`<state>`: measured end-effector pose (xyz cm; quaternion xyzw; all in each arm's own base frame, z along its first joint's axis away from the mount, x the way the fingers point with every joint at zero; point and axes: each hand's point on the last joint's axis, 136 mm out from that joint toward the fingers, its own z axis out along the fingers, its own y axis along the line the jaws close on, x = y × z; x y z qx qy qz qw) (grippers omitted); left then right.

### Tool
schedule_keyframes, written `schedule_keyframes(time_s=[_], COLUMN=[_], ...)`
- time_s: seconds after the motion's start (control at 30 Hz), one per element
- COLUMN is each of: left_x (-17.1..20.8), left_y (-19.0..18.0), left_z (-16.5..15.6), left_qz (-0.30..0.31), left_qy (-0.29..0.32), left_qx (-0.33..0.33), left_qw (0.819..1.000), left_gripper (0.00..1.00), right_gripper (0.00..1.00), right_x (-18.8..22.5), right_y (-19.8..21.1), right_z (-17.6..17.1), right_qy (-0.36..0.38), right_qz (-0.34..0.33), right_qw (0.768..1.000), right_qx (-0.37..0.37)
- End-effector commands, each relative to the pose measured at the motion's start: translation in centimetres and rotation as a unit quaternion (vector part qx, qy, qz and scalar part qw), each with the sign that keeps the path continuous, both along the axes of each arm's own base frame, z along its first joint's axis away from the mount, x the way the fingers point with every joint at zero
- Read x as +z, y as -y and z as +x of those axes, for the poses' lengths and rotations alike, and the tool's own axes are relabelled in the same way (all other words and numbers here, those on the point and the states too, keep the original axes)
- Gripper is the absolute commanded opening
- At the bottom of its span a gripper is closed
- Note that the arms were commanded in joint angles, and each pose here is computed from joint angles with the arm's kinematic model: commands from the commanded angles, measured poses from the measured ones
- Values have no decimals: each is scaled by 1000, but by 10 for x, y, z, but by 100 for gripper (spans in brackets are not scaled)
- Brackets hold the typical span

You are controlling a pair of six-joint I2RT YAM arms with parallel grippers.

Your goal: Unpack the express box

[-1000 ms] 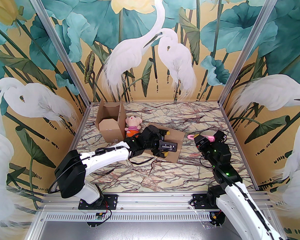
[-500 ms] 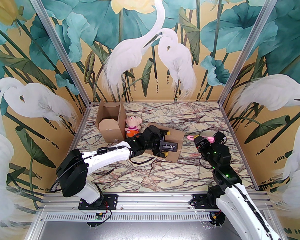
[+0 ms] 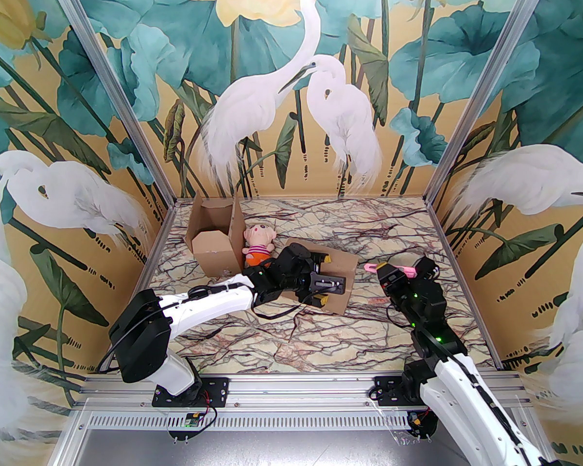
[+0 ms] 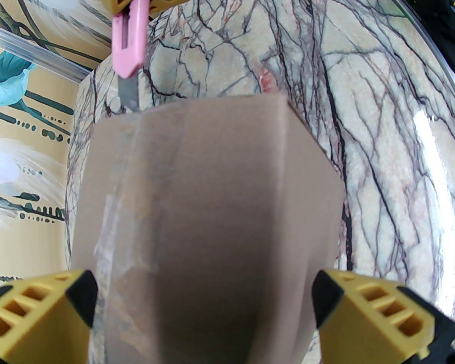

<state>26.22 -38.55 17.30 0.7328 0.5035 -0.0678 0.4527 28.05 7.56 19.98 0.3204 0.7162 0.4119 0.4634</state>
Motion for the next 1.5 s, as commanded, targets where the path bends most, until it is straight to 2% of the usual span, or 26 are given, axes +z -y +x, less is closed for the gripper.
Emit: schedule_keyframes(time_s=[0.0, 0.4, 0.8, 1.13, 1.3, 1.47], left_x=[2, 1, 1, 14, 14, 15], left_y=[5, 2, 4, 20, 27, 32], left_z=[-5, -7, -1, -1, -9, -6], left_qz=[-4, 0, -4, -39, -43, -45], left_qy=[-13, -17, -10, -24, -47, -45], left_qx=[-10, -10, 0, -12, -34, -39], left_qw=[1000, 1000, 1000, 999, 997, 997], left_gripper=[99, 99, 99, 99, 99, 99], right_gripper=[0, 0, 0, 0, 0, 0], right_x=[7, 9, 9, 0, -7, -8], right_y=[3, 6, -3, -15, -24, -34], right_z=[2, 5, 9, -5, -11, -13], right_qy=[17, 28, 27, 11, -3, -7], right_qz=[6, 3, 12, 71, 75, 82], right_qw=[1000, 999, 1000, 997, 995, 992], right_qx=[-10, -19, 3, 36, 64, 92])
